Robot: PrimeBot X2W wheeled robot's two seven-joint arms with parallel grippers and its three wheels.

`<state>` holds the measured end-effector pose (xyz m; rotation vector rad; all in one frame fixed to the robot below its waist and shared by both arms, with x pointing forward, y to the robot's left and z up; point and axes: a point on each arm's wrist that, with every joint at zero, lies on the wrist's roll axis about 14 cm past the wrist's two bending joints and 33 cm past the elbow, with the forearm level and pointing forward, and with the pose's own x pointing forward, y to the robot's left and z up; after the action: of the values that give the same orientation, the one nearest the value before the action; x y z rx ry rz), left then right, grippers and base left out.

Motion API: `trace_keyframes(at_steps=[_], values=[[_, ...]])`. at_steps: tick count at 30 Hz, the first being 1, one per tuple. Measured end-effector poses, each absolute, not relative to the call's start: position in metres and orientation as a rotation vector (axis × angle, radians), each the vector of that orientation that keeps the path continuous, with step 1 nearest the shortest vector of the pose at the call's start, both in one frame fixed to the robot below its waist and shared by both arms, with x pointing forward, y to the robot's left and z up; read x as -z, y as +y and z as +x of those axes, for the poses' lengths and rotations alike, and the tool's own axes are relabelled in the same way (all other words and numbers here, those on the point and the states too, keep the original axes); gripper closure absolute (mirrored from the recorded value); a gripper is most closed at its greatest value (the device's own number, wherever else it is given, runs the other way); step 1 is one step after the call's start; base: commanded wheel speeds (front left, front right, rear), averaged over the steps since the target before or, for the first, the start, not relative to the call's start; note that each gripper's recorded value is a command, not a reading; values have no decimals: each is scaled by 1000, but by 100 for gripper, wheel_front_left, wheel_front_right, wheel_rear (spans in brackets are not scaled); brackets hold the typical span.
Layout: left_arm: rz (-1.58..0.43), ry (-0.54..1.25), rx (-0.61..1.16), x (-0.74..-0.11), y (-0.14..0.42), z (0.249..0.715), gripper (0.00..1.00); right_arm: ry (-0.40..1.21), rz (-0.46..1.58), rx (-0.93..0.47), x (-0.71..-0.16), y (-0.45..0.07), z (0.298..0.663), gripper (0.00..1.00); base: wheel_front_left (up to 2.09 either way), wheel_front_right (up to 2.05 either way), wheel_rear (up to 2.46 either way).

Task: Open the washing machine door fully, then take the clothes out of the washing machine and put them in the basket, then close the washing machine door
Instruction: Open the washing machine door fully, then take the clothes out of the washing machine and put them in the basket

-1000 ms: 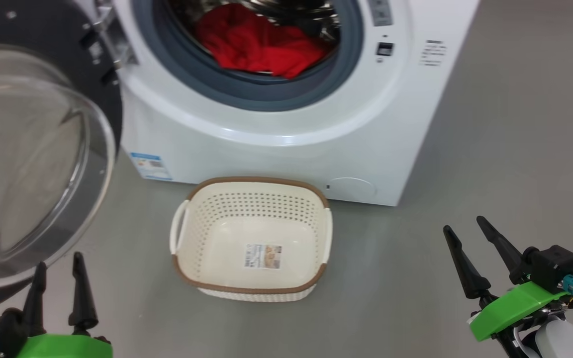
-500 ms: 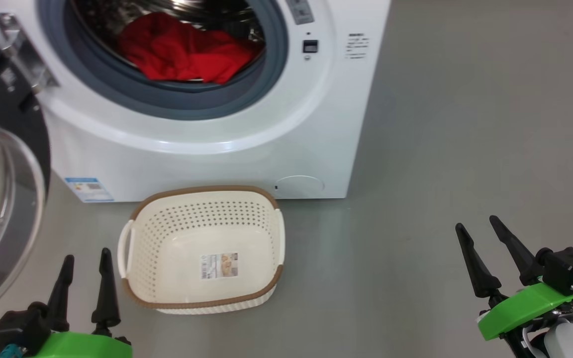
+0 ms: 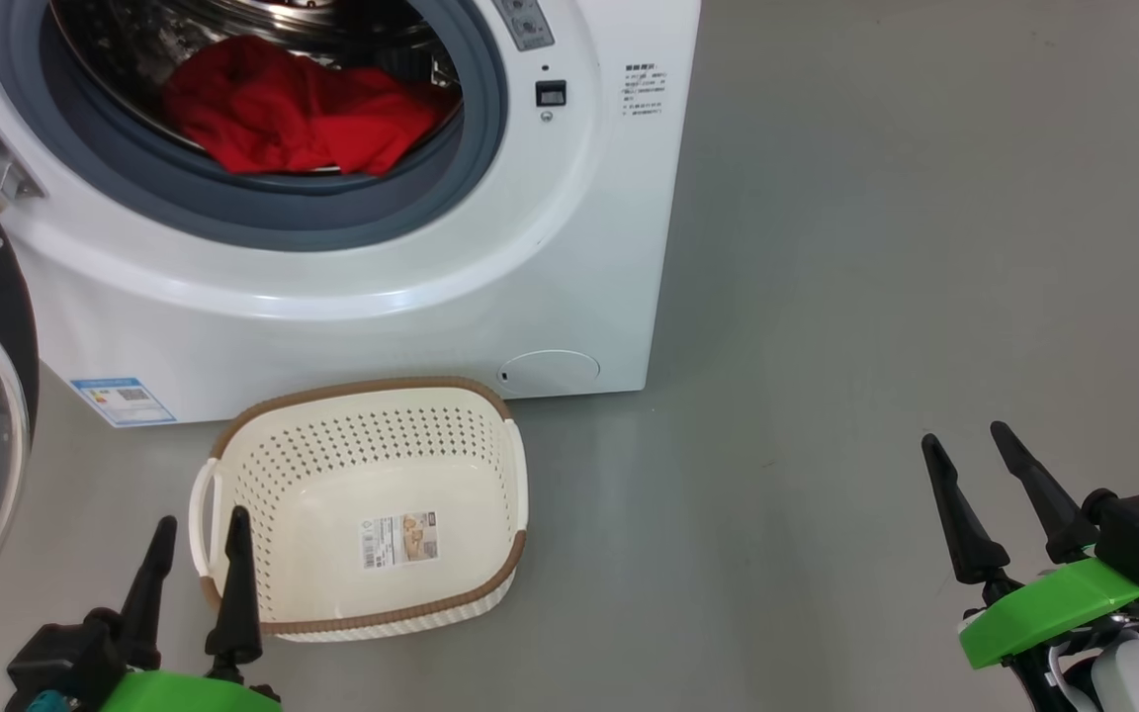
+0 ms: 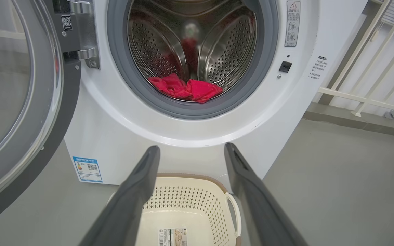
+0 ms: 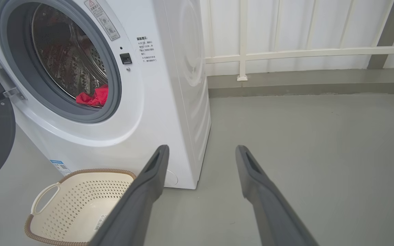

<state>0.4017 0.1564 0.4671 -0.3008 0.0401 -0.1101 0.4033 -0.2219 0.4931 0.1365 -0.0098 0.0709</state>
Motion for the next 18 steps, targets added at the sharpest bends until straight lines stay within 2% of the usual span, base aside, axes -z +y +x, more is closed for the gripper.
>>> trace_keyframes(at_steps=[18], values=[[-278, 26, 115, -472, 159, 401, 0, -11, 138, -87, -493, -216, 409, 0, 0, 0, 0]])
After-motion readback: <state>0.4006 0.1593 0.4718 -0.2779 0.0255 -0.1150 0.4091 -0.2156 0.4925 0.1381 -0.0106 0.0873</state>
